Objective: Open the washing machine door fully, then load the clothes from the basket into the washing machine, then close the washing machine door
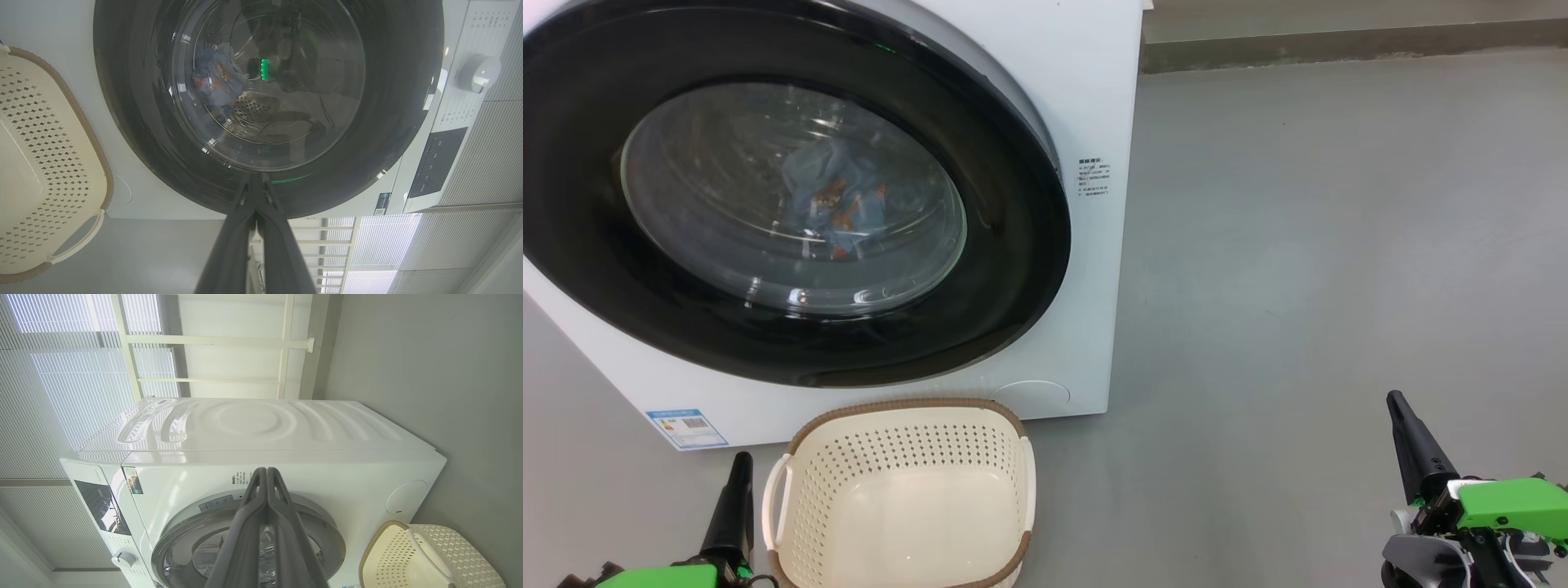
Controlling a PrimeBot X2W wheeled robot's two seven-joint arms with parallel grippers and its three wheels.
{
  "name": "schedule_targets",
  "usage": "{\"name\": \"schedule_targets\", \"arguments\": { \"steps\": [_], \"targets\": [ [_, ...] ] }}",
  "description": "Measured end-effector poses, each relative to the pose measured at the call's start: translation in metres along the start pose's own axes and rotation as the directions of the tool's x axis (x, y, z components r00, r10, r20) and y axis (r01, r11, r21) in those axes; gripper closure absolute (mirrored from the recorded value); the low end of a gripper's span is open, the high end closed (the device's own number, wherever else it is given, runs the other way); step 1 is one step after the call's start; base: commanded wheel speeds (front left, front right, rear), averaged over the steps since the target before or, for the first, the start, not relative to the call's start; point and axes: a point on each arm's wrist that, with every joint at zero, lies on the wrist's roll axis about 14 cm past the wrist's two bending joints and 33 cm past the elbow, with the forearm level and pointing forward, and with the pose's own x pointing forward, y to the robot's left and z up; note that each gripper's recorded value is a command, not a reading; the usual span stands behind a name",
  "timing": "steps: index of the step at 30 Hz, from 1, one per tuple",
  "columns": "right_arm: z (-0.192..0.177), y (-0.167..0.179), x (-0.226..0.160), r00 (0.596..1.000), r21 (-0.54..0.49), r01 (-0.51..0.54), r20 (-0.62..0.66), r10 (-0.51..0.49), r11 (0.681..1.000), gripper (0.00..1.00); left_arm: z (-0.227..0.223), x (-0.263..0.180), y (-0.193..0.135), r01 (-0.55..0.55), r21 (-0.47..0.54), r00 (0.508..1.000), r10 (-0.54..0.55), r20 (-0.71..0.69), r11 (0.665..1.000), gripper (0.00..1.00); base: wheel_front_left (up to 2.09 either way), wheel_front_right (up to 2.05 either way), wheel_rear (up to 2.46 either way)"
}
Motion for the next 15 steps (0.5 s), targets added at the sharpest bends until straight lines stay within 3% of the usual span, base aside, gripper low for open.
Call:
{"name": "schedule_targets", "arguments": {
  "steps": [15],
  "targets": [
    [-0.0001,0.0000,0.0000,1.000,0.001,0.000,0.000,0.000,1.000,1.00,0.0000,0.0000,0.0000,0.000,0.000,1.000,0.000,0.000,1.000,1.00,0.00,0.00,0.00]
  ]
}}
